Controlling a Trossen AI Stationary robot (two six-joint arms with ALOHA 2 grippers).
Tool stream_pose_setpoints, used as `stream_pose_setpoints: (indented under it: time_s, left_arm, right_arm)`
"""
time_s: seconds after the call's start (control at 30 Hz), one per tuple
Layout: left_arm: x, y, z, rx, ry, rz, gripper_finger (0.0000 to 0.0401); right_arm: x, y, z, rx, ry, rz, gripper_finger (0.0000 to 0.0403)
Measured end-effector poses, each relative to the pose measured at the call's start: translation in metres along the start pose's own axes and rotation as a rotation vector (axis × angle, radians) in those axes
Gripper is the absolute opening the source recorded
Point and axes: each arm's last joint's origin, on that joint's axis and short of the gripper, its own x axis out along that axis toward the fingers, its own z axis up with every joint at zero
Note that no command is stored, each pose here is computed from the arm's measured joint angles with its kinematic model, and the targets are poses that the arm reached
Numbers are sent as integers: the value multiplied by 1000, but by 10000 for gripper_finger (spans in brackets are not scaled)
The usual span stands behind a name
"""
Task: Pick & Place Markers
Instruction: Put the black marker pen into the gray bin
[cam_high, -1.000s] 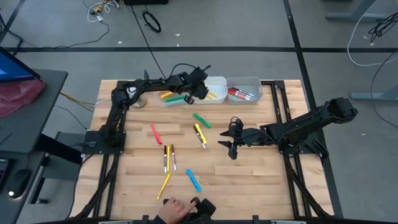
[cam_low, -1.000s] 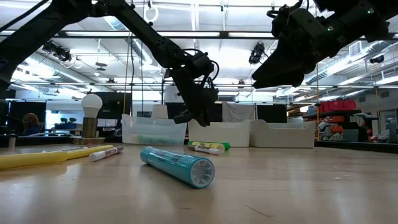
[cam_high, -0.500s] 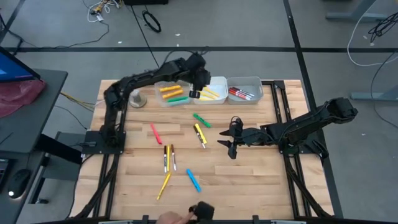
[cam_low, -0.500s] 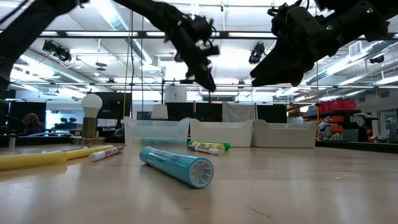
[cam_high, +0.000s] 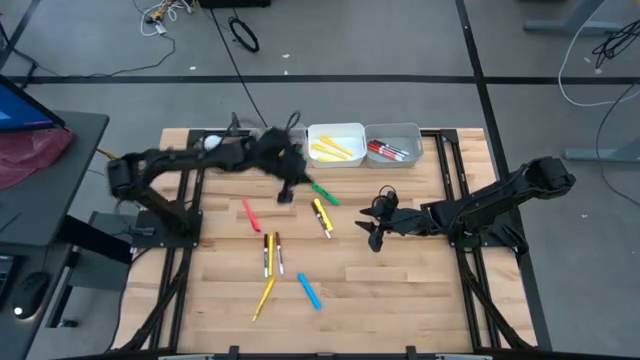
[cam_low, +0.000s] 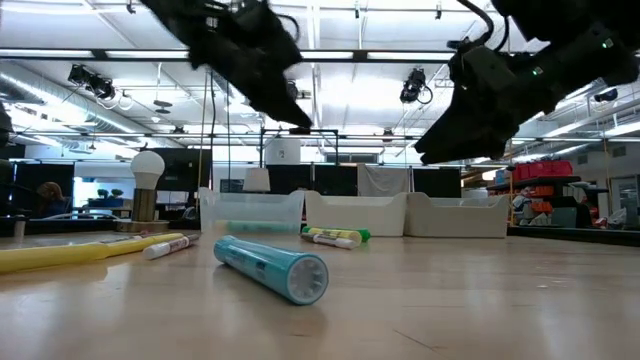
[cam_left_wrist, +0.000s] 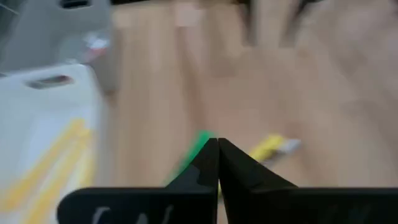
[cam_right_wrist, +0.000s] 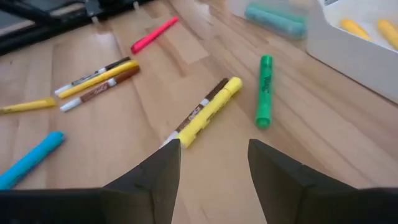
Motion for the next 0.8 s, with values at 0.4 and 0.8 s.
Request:
stream_pose_setpoints:
  time_s: [0.4, 0.8]
  left_arm:
    - [-33, -123, -42, -175, -79, 186, 4]
    - [-52, -197, -53, -297, -105, 364, 4]
  right_arm:
    - [-2, -2, -1, -10, -151, 75, 190]
    - [-15, 13, 20, -144, -231, 181, 190]
